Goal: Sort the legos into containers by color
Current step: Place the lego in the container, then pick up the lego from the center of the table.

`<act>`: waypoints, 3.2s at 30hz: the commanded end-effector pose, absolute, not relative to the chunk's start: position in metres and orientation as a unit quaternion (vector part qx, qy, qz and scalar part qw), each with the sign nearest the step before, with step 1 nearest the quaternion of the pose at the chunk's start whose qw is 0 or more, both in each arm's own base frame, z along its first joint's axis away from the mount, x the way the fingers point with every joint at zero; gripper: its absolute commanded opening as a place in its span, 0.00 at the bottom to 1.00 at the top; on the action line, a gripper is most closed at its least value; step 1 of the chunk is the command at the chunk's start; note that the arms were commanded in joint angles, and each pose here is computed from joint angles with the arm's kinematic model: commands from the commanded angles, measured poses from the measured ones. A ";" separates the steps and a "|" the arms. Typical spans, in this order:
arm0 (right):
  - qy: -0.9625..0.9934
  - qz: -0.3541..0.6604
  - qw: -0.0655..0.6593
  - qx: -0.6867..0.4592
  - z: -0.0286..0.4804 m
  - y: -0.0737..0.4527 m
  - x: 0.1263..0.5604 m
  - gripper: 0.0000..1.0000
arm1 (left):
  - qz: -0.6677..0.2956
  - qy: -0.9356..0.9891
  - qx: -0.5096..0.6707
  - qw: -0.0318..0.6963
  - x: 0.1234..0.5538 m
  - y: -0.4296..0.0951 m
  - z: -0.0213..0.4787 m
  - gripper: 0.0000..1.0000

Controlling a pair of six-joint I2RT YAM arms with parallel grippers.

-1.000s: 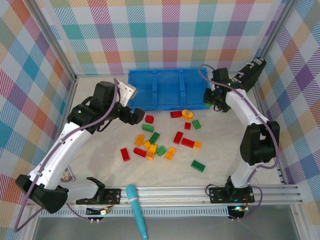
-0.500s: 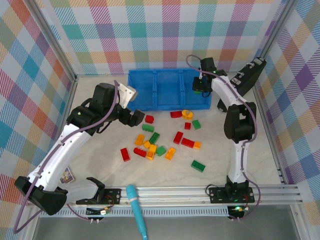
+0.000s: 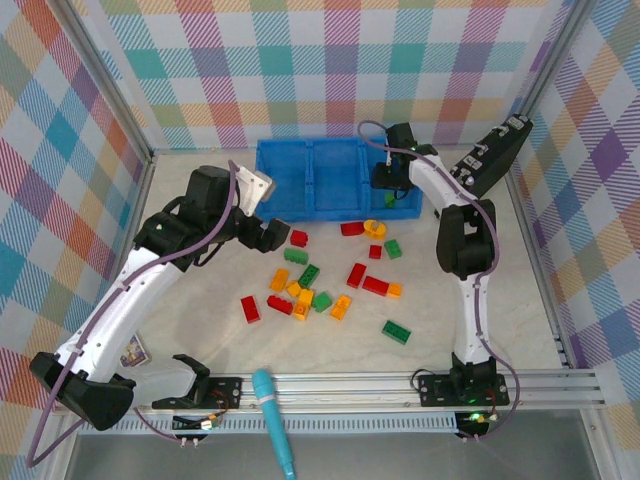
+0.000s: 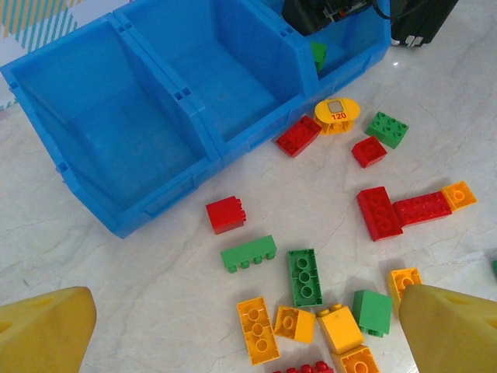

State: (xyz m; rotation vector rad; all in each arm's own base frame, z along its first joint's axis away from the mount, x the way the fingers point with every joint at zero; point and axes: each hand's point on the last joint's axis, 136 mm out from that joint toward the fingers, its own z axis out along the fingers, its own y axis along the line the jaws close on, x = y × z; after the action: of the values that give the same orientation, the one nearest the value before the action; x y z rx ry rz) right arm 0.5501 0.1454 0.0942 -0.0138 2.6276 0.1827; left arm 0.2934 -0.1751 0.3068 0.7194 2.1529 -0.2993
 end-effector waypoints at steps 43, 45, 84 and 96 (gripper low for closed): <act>0.975 0.094 0.193 -0.062 0.052 0.177 0.450 0.87 | -0.117 0.834 0.300 0.448 0.280 -0.171 0.325 1.00; 0.975 0.094 0.192 -0.062 0.049 0.179 0.451 0.87 | -0.117 0.834 0.301 0.447 0.280 -0.171 0.324 1.00; 0.979 0.102 0.163 -0.064 0.065 0.191 0.400 0.32 | -0.110 0.829 0.297 0.461 0.277 -0.166 0.329 1.00; 0.938 0.098 0.305 -0.131 0.189 0.225 0.457 0.30 | -0.099 0.826 0.292 0.471 0.275 -0.160 0.333 1.00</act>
State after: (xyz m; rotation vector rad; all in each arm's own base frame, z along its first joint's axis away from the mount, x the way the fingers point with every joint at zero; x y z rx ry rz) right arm 0.4463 0.2211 0.1559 -0.2949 2.5653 0.2836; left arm 0.2782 -0.1605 0.3297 0.7012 2.0507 -0.2610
